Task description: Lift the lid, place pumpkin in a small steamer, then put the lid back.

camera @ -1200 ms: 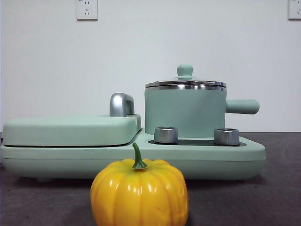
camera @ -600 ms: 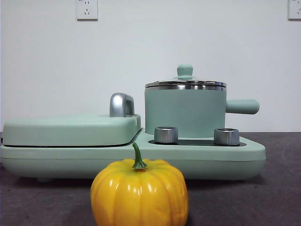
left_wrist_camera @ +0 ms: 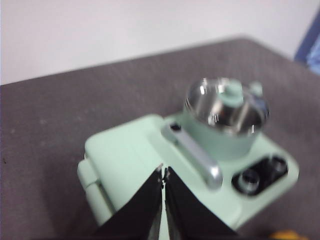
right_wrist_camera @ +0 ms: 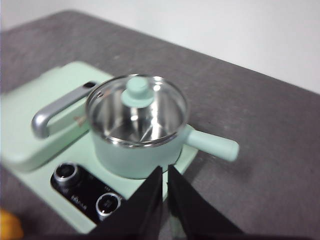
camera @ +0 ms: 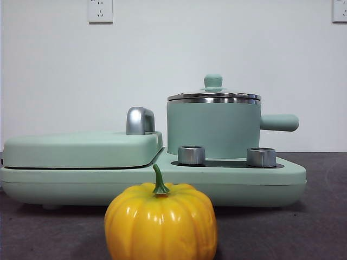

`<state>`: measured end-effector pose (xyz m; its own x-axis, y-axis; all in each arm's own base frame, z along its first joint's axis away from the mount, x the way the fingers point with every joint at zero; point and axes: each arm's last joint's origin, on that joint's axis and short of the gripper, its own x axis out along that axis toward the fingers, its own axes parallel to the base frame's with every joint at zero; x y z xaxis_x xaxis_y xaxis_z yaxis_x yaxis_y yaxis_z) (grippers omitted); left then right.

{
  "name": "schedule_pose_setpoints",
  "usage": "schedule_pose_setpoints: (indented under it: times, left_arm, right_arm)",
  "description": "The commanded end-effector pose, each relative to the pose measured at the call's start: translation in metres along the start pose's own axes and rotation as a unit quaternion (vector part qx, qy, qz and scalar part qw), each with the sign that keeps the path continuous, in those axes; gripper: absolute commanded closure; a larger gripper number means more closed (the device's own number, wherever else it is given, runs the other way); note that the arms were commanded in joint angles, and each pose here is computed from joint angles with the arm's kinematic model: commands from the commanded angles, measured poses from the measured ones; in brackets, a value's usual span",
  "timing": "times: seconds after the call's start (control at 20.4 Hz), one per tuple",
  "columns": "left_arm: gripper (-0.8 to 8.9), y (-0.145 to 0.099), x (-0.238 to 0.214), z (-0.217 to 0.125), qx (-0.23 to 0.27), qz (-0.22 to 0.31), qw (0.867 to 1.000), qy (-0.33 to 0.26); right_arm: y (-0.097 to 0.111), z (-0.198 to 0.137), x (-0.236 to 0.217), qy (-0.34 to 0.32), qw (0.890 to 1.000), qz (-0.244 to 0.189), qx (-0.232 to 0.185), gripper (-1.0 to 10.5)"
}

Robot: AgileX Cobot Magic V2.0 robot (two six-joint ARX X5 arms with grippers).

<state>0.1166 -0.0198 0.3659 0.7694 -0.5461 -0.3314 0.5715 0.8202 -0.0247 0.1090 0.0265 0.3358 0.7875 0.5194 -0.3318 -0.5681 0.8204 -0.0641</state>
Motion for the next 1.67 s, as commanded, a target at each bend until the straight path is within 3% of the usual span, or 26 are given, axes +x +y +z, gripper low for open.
schedule_pose_setpoints:
  times: [0.05, 0.2, 0.39, 0.54, 0.74, 1.03, 1.23, 1.67]
  left_arm:
    - [8.06, -0.002, 0.002, 0.004, 0.117, -0.018, 0.993, 0.008]
    - [7.63, -0.003, 0.007, 0.003, 0.137, -0.035, 0.99, 0.017]
    - [4.63, -0.006, 0.011, 0.005, 0.145, -0.05, 0.988, 0.009]
    - [4.75, -0.007, 0.012, 0.007, 0.148, -0.056, 0.987, 0.003]
    - [4.75, -0.009, 0.014, 0.008, 0.147, -0.064, 0.987, 0.001]
    - [4.75, -0.008, 0.027, 0.013, 0.102, -0.079, 0.992, -0.006]
    - [4.75, -0.007, 0.047, 0.017, 0.075, -0.098, 0.992, -0.007]
    - [4.83, -0.014, 0.121, 0.021, 0.082, -0.154, 0.985, -0.007]
  right_arm:
    - [0.005, 0.006, -0.002, -0.009, 0.996, 0.016, -0.089, 9.3]
    - [0.011, 0.004, -0.001, -0.003, 0.988, 0.041, -0.151, 9.3]
    - [0.014, 0.004, 0.002, 0.0, 0.983, 0.052, -0.174, 7.4]
    - [0.014, 0.004, 0.002, 0.003, 0.984, 0.048, -0.173, 6.6]
    - [0.014, 0.004, 0.002, 0.006, 0.986, 0.041, -0.164, 6.6]
    - [0.013, 0.004, 0.002, 0.009, 0.992, 0.035, -0.119, 6.7]
    - [0.013, 0.004, 0.004, 0.015, 0.993, 0.03, -0.115, 6.7]
    - [0.012, 0.004, 0.007, 0.018, 0.993, 0.031, -0.114, 6.7]
